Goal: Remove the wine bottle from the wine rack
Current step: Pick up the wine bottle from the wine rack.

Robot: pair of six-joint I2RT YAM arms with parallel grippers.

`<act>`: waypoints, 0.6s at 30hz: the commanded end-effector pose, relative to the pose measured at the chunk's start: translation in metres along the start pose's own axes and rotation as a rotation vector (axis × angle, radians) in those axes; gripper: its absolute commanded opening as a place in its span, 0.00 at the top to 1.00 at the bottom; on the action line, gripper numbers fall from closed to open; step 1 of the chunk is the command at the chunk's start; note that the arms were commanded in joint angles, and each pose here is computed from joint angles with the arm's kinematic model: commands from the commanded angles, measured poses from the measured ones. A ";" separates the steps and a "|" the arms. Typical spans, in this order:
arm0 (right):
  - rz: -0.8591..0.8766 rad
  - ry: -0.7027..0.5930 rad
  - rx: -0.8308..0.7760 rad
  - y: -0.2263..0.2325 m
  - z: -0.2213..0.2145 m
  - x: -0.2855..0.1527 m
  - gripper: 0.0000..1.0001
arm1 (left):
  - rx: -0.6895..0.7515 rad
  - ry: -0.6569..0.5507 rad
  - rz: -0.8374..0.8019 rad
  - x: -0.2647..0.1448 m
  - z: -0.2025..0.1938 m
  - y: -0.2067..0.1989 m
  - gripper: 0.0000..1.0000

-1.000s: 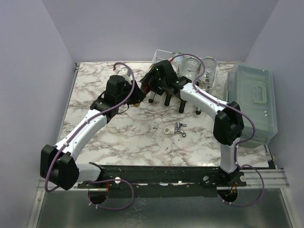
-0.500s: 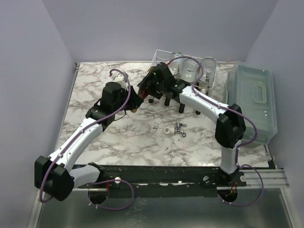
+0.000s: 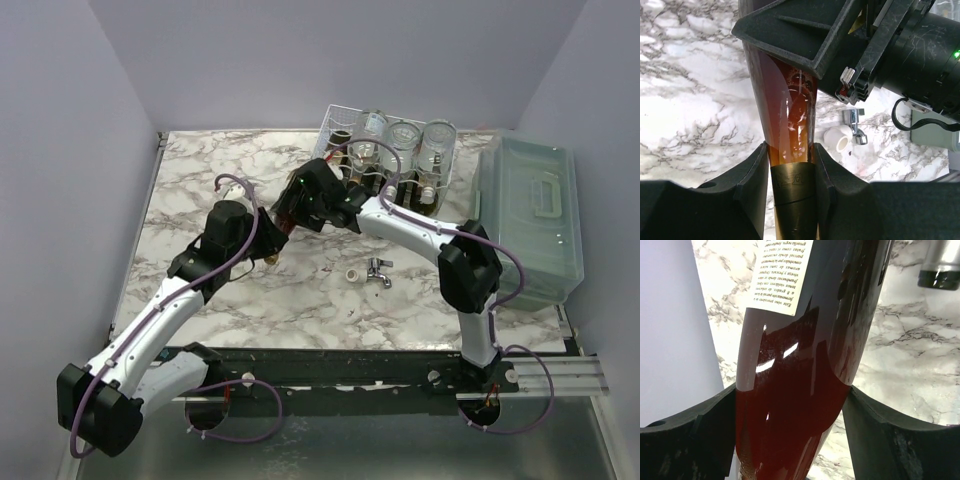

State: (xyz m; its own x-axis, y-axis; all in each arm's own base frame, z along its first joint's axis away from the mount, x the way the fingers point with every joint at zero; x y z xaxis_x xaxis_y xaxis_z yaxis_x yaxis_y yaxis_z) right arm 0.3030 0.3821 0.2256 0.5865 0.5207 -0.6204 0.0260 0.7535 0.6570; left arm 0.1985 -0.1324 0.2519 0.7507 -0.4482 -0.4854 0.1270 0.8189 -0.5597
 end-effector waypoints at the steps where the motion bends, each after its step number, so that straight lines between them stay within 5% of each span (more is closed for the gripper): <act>1: 0.191 -0.003 -0.092 0.035 -0.010 -0.005 0.73 | 0.016 -0.181 -0.219 -0.020 0.025 -0.029 1.00; 15: 0.192 0.129 -0.111 0.031 -0.053 0.021 0.74 | -0.042 -0.153 -0.123 -0.030 -0.005 -0.003 1.00; 18: 0.189 0.149 -0.102 0.028 -0.057 0.024 0.74 | -0.055 -0.142 -0.111 -0.032 -0.010 0.000 0.90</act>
State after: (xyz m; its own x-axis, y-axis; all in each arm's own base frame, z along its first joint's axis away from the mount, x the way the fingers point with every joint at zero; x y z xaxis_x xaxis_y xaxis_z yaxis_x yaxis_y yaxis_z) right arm 0.2751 0.4158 0.1797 0.4546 0.5693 -0.6851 -0.0106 0.7725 0.6349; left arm 0.1634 -0.1122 0.2145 0.7319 -0.3683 -0.5733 -0.0101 0.8354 -0.5496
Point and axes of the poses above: each gripper's point midway between its finger pads, its own x axis out along the fingers, its own y axis along the line the jaws close on, z = x × y, the point moved 10 cm from there along -x, back along the fingers, and after that the axes turned 2 degrees about -x, right-handed, at the moved point
